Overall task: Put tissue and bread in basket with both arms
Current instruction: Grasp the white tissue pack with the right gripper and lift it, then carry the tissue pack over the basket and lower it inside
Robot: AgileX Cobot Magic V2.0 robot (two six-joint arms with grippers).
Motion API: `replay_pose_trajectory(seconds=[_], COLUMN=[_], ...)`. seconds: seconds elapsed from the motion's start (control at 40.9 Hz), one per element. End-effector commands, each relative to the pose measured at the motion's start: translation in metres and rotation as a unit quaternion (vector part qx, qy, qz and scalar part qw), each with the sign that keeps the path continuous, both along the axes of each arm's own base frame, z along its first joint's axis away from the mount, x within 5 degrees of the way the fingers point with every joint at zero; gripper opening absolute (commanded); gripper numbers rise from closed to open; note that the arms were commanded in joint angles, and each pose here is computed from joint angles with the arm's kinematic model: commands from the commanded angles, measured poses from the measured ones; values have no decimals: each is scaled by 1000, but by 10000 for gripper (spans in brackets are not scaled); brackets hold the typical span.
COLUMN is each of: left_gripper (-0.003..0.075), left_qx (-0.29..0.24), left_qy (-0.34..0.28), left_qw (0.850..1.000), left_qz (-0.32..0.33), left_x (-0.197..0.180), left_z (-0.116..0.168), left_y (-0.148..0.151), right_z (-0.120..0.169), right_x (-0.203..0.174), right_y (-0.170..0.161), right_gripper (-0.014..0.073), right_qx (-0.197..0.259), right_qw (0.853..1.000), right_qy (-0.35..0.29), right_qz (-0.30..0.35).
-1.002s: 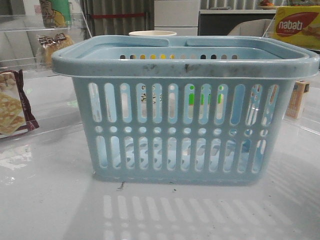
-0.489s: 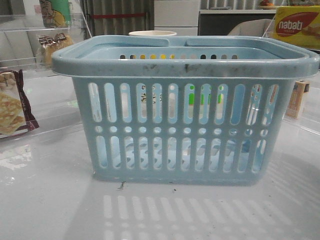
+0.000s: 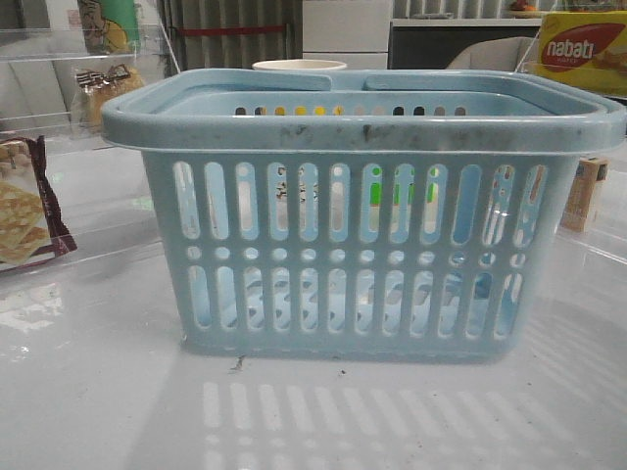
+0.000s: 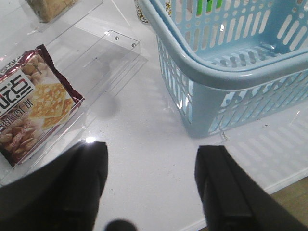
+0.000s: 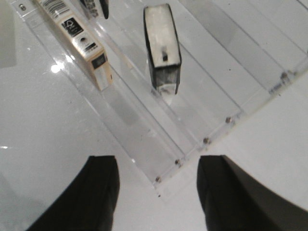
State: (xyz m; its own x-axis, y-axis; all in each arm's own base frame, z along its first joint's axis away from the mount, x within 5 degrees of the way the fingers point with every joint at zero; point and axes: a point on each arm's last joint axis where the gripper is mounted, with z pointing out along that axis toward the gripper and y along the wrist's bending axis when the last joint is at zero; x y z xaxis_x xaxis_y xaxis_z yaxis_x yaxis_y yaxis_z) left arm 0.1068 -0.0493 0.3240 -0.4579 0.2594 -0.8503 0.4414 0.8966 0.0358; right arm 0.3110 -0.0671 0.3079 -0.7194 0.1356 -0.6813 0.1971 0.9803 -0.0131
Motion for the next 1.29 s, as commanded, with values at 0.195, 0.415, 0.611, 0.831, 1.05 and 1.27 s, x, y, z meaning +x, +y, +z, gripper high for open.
replay_pose_trajectory(seconds=[0.195, 0.415, 0.611, 0.831, 1.05, 1.27], left_gripper=[454, 454, 454, 454, 454, 454], left_qx=[-25, -25, -25, -25, -25, -25], left_qy=[-46, -46, -46, -46, -46, -46], left_qw=[999, 999, 999, 999, 999, 999], left_qz=[-3, -3, -3, -3, -3, -3], left_x=[3, 3, 3, 3, 3, 3], left_z=[15, 15, 15, 15, 15, 15], left_y=[-3, -3, -3, -3, -3, -3], right_z=[8, -3, -2, 38, 90, 111], right_x=[61, 88, 89, 68, 33, 6], right_y=[-18, -23, -23, -10, 35, 111], right_gripper=[479, 410, 240, 215, 215, 215], right_qx=[-47, -51, -53, -41, -11, 33], right_qw=[998, 997, 996, 992, 984, 971], right_qy=[-50, -64, -74, -116, -168, -172], right_qz=[8, 10, 11, 12, 57, 165])
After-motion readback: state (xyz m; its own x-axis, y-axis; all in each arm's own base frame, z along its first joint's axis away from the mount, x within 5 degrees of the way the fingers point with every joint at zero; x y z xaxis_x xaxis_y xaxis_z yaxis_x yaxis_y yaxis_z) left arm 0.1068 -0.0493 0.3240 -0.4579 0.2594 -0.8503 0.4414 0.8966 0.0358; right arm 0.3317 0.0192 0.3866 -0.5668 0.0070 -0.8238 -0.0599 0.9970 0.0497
